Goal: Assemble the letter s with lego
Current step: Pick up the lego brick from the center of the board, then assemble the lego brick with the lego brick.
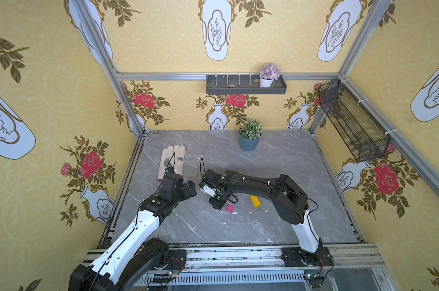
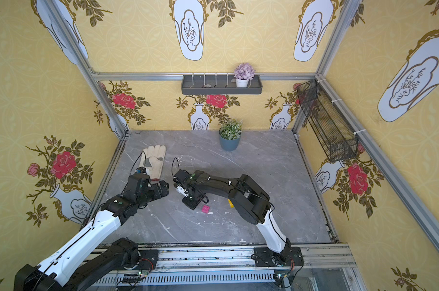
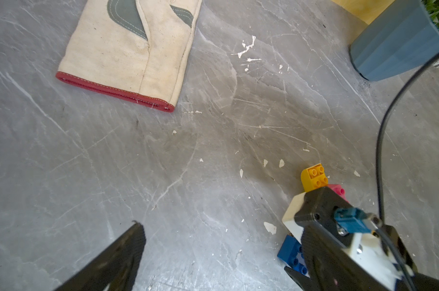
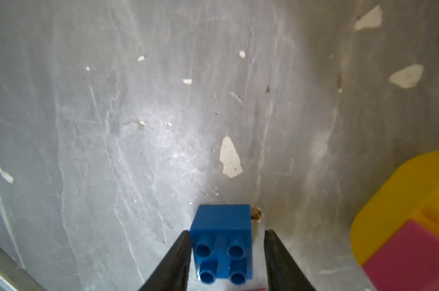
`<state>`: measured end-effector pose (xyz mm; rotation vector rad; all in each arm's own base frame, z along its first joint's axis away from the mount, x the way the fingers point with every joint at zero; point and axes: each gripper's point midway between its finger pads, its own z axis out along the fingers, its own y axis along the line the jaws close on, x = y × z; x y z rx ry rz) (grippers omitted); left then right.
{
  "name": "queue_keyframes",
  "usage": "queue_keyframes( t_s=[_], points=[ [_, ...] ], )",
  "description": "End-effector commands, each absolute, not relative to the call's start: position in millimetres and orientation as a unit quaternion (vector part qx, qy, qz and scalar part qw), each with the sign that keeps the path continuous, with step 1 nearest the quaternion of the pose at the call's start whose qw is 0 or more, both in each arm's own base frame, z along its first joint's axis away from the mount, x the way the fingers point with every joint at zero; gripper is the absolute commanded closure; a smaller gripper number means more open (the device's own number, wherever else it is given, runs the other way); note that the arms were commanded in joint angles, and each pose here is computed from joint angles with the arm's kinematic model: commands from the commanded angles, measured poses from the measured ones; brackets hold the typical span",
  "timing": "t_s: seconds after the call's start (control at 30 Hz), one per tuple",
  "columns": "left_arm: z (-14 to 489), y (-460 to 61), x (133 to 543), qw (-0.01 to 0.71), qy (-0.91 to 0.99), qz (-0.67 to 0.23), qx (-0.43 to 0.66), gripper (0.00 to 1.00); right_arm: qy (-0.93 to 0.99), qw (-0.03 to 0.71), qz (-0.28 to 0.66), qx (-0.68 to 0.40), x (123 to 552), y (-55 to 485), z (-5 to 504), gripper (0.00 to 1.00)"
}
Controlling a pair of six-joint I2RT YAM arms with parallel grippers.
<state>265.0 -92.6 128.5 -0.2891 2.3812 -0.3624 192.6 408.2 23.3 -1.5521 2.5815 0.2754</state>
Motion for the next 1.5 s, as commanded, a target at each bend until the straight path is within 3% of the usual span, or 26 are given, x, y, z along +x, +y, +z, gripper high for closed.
queue_keyframes(
  t_s=[0.0,0.1,0.37,0.63,1.47],
  points=[
    [129.2,-90.5,265.9,0.355,0.918,-0.135,-0.111,0.01,0.855,0.056,0.083,-0.509,194.3,407.8,21.3,0.57],
    [129.8,-90.4,265.6,0.356,0.918,-0.136,-0.112,0.01,0.856,0.055,0.079,-0.508,195.3,407.2,20.6,0.65],
    [131.3,-89.9,265.2,0.359,0.917,-0.136,-0.113,0.01,0.86,0.073,0.074,-0.499,197.8,398.1,40.8,0.73],
    [138.5,-92.1,265.1,0.371,0.91,-0.149,-0.11,0.01,0.869,0.083,0.102,-0.477,190.4,368.6,80.6,0.73],
    [141.8,-97.7,265.1,0.375,0.907,-0.164,-0.097,0.01,0.842,0.051,0.116,-0.524,171.8,359.4,45.1,0.73]
  ],
)
